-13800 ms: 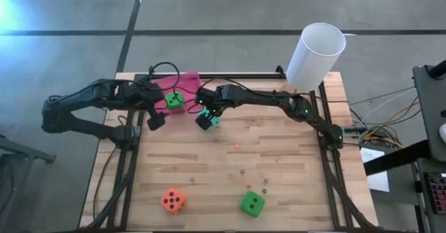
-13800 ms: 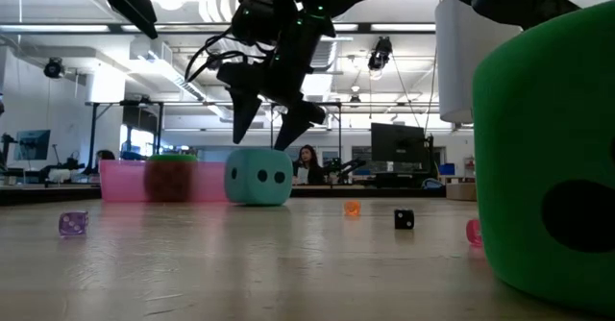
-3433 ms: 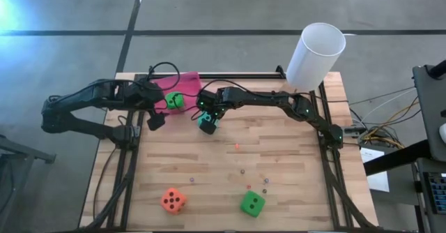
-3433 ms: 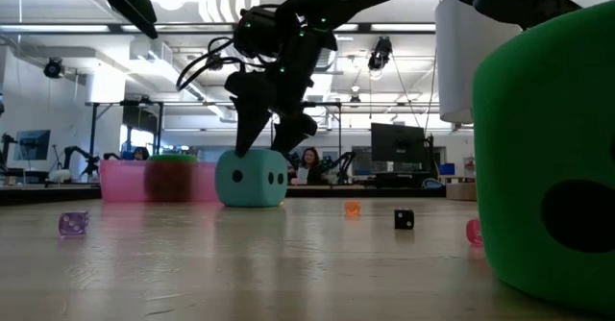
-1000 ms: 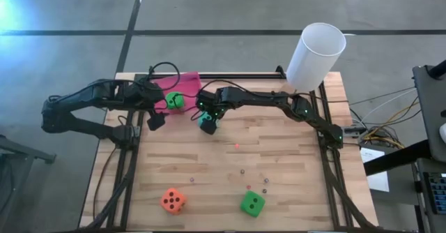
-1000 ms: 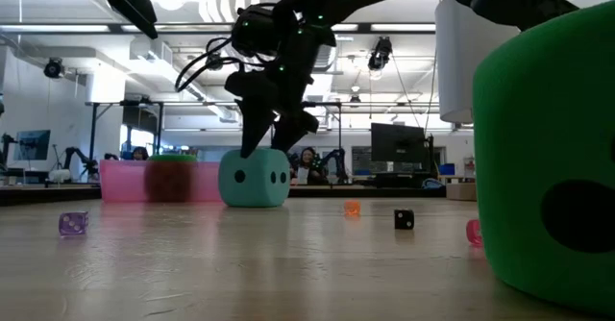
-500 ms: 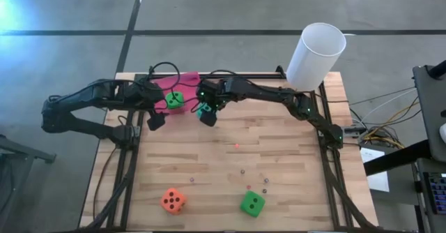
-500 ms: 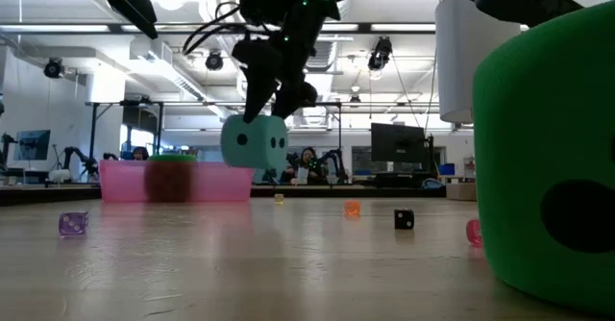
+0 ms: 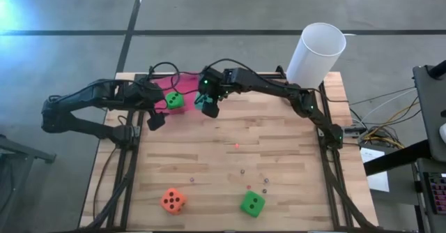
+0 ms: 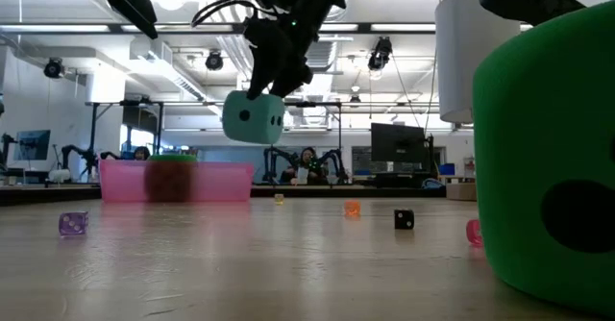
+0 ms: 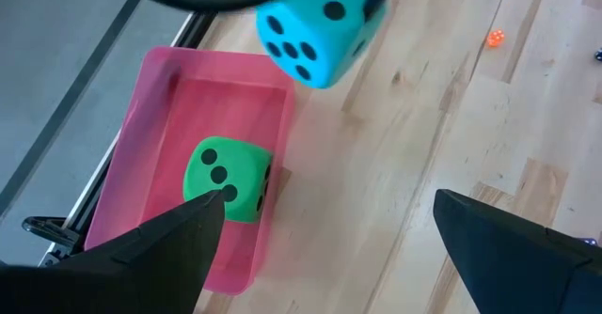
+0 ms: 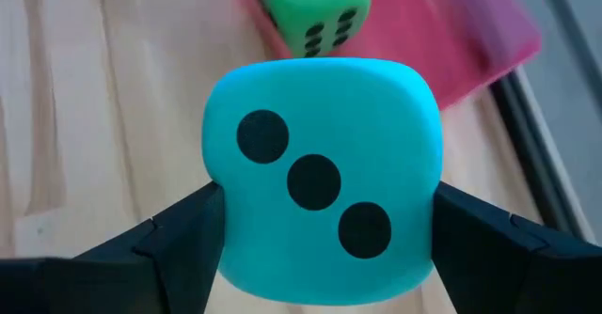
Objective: Pick & Place Dice
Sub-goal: Put the big blue dice into the red bin
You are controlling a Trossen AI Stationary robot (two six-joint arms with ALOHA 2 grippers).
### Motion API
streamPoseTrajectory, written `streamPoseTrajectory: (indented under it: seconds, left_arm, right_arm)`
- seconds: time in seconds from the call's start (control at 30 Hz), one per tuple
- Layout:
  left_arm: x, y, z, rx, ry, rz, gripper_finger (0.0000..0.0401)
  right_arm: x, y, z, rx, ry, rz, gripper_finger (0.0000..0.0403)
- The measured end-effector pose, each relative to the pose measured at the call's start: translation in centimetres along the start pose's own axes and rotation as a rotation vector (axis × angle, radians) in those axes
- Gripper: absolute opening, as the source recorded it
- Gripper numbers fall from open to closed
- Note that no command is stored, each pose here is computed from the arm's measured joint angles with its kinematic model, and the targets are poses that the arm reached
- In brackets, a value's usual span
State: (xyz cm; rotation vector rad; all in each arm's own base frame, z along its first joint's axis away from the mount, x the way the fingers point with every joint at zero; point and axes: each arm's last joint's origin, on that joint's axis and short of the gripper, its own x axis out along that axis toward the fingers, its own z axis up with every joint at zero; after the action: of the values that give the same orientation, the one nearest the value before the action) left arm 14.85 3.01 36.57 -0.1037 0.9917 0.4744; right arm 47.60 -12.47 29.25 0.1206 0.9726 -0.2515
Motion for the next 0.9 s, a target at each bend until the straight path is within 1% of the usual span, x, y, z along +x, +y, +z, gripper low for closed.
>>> streamPoseTrajectory:
  seconds: [0.1,0.27,0.47,0.53,0.7,0.9]
  left_arm:
    - [0.0,0.0,0.0,0.000,0.000,0.000,0.0385]
    - [0.0,0.0,0.0,0.000,0.000,0.000,0.0383]
    - [0.0,0.0,0.0,0.000,0.000,0.000,0.0385]
    - [0.0,0.0,0.0,0.000,0.000,0.000,0.0387]
    - [0.0,0.0,0.0,0.000,0.000,0.000,0.0387]
    - [0.0,0.0,0.0,0.000,0.000,0.000,0.0383]
  right_arm:
    - [0.0,-1.0,0.5,-0.034,-0.050,0.028,0.0306]
    - [0.3,-3.5,1.3,-0.066,-0.162,0.110,0.0306]
    - [1.4,-5.5,2.1,-0.129,-0.276,0.123,0.0306]
    - [2.4,-5.9,1.9,-0.141,-0.277,0.138,0.0306]
    - [5.2,-6.8,0.8,-0.138,-0.209,0.174,0.0306]
    - [5.3,-7.4,0.7,-0.183,-0.208,0.154,0.0306]
